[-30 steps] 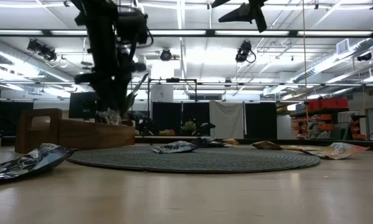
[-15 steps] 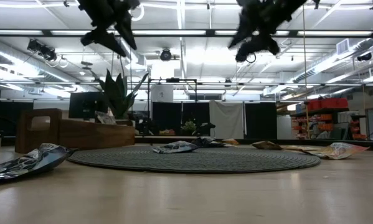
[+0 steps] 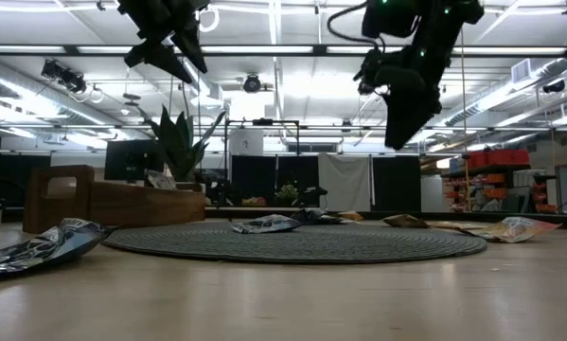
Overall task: Pick & Place Tea
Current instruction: Put the brown tea bag into the top section of the wooden organizer
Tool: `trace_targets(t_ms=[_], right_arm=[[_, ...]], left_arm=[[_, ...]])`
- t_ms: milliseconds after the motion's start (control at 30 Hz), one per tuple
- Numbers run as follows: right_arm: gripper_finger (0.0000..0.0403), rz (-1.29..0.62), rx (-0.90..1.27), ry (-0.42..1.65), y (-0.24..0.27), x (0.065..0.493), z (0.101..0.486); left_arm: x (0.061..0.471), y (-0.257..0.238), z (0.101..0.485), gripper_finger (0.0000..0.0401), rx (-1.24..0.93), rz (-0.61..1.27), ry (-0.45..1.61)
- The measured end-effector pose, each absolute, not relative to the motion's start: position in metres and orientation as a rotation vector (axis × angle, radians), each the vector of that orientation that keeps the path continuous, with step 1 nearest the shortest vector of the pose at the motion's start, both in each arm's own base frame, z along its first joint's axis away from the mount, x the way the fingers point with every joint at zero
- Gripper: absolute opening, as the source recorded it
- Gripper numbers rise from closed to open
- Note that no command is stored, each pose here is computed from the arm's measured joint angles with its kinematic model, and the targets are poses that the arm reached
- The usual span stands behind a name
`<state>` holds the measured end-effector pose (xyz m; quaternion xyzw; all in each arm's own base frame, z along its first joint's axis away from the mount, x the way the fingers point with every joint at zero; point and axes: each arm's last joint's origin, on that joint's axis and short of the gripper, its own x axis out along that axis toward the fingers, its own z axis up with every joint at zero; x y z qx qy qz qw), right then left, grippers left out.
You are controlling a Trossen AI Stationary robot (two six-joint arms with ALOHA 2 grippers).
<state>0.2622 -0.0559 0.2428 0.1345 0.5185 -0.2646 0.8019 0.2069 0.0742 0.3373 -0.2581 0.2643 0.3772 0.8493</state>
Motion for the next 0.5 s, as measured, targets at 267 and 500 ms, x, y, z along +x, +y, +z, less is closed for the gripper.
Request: trace_targets(t_ms=[267, 500], right_arm=[[0.0197, -0.608, 0.339, 1.240, -0.054, 0.281, 0.205], [0.0197, -0.637, 0.524, 1.354, -0.053, 0.286, 0.178]], left_arm=[[0.206, 0.074, 0.337, 0.0195, -0.495, 0.780, 0.586], [0.205, 0.073, 0.335, 0.0195, -0.466, 0.773, 0.625]])
